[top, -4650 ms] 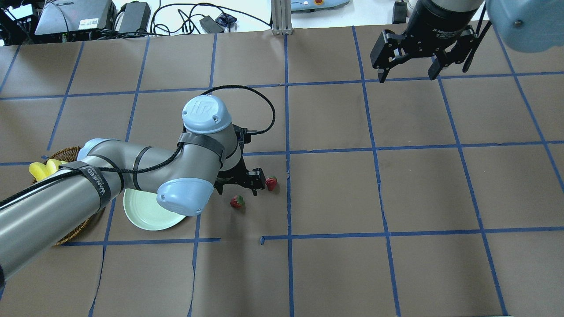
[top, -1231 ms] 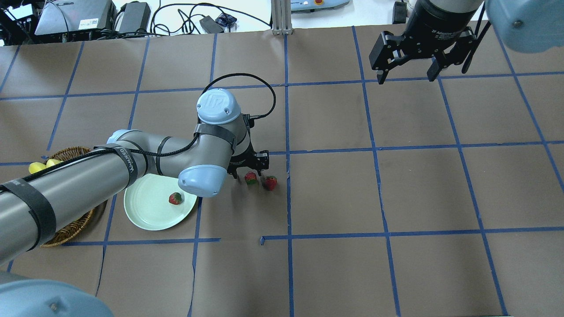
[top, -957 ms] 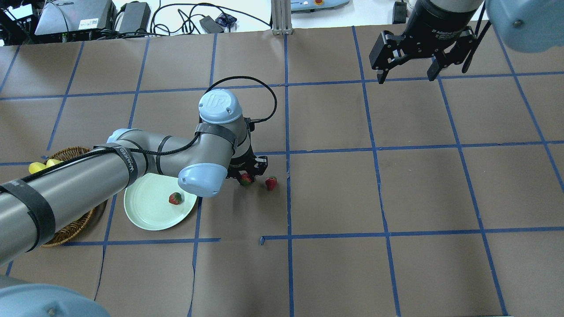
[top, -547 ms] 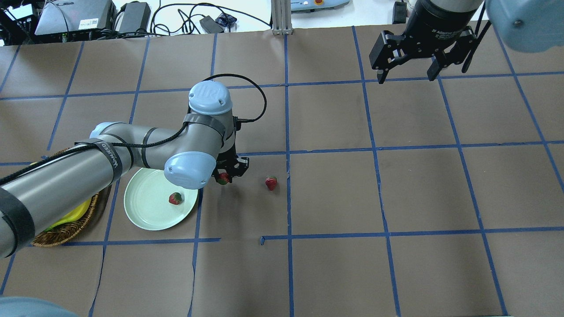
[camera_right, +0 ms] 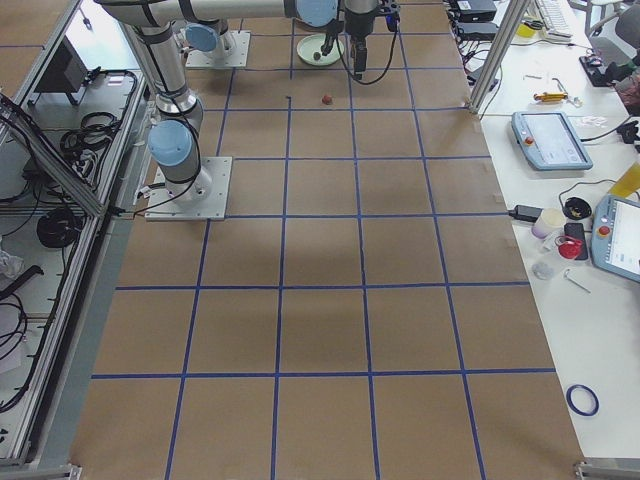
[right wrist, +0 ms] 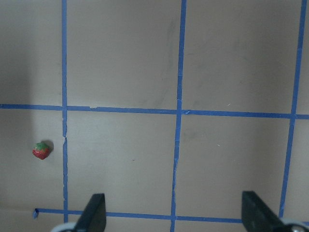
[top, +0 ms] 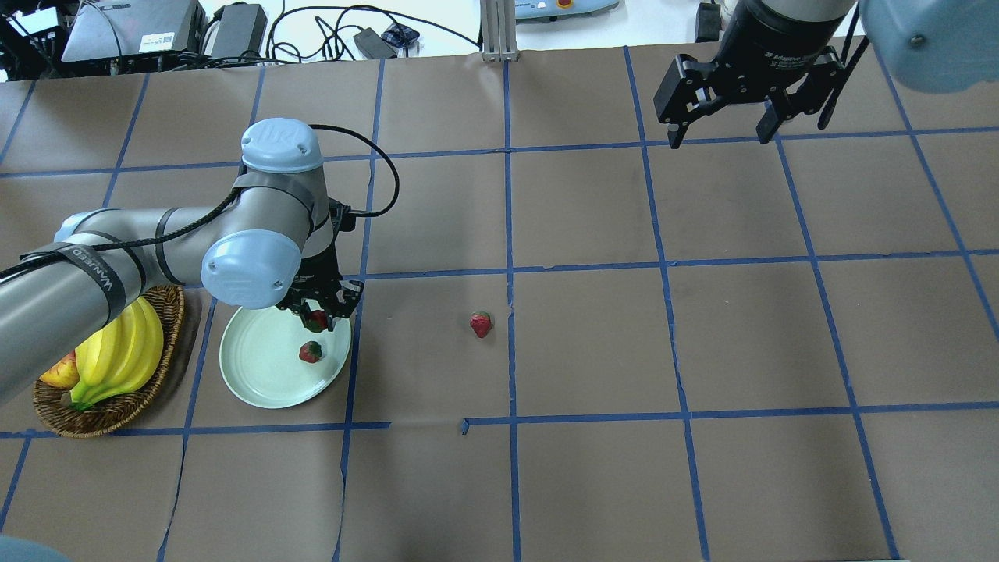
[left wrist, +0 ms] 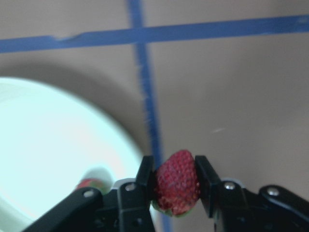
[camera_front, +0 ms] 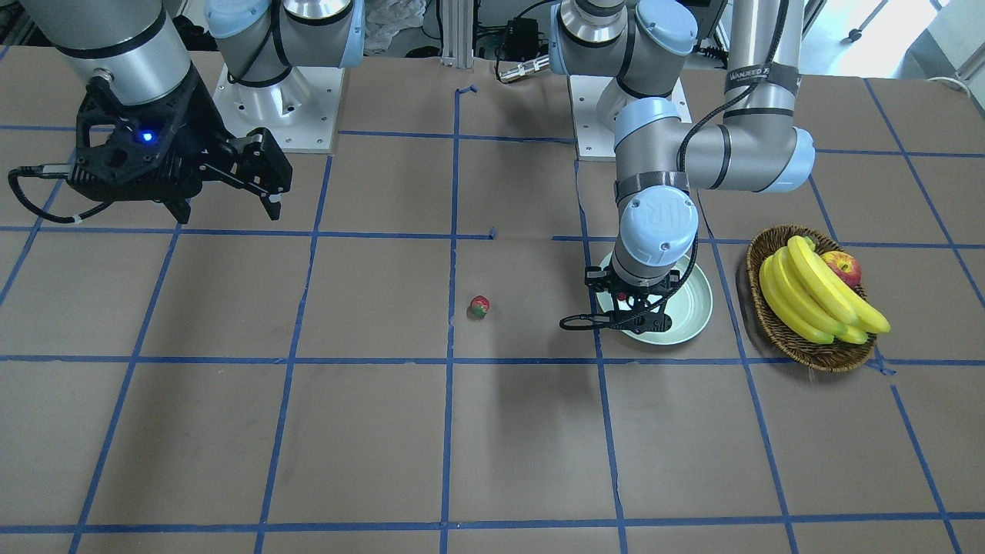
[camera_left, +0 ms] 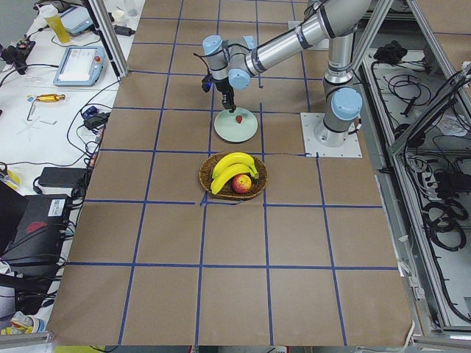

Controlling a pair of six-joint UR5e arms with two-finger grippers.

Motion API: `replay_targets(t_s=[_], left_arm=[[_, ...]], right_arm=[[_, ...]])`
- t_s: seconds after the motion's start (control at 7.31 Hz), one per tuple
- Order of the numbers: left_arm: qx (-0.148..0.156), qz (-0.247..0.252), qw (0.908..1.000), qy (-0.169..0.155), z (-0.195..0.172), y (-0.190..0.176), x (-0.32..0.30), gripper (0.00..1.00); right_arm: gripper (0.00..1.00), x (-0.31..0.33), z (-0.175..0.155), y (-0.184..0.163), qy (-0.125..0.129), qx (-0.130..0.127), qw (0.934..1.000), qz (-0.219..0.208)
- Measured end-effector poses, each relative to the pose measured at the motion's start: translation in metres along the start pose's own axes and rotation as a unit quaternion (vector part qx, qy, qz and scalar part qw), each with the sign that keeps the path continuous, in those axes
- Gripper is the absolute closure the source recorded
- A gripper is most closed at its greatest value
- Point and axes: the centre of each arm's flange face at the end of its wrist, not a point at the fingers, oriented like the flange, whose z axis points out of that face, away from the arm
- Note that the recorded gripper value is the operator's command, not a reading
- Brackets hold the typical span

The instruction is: Collect all strawberries into plate

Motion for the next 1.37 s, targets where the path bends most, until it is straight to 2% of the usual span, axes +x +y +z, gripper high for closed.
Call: replay_targets(t_s=[0.27, 0.55, 0.68, 0.82, 1.09, 1.23, 1.37], left_arm=[[-0.002, 0.001, 1.0000, 0.003, 0.001, 0.003, 0.002, 0.00], [0.016, -0.011, 0.9998, 0.011, -0.011, 0.007, 0.025, 0.00], [0.039, -0.039, 0.9982, 0.025, -0.017, 0.005, 0.054, 0.00], [0.074, -0.070, 0.9934, 0.052, -0.023, 0.001, 0.090, 0.00], [0.123, -0.086, 0.9845, 0.090, -0.019, -0.004, 0.150, 0.07], [0.137, -0.083, 0.9823, 0.097, -0.014, -0.005, 0.171, 0.16], [0.141, -0.079, 0.9818, 0.099, -0.007, -0.005, 0.184, 0.52]], right_arm=[[0.00, 0.000, 0.000, 0.000, 0.000, 0.000, 1.0000, 0.000], [0.00, 0.000, 0.002, -0.001, 0.000, -0.002, 1.0000, 0.000], [0.00, 0.000, 0.002, -0.001, 0.000, -0.002, 1.0000, 0.000], [0.00, 0.000, 0.003, -0.001, 0.000, -0.002, 1.0000, 0.000], [0.00, 0.000, 0.003, -0.001, 0.000, -0.003, 1.0000, 0.000], [0.00, 0.000, 0.003, 0.000, 0.000, -0.003, 1.0000, 0.000], [0.00, 0.000, 0.004, 0.000, 0.000, -0.003, 1.0000, 0.000]])
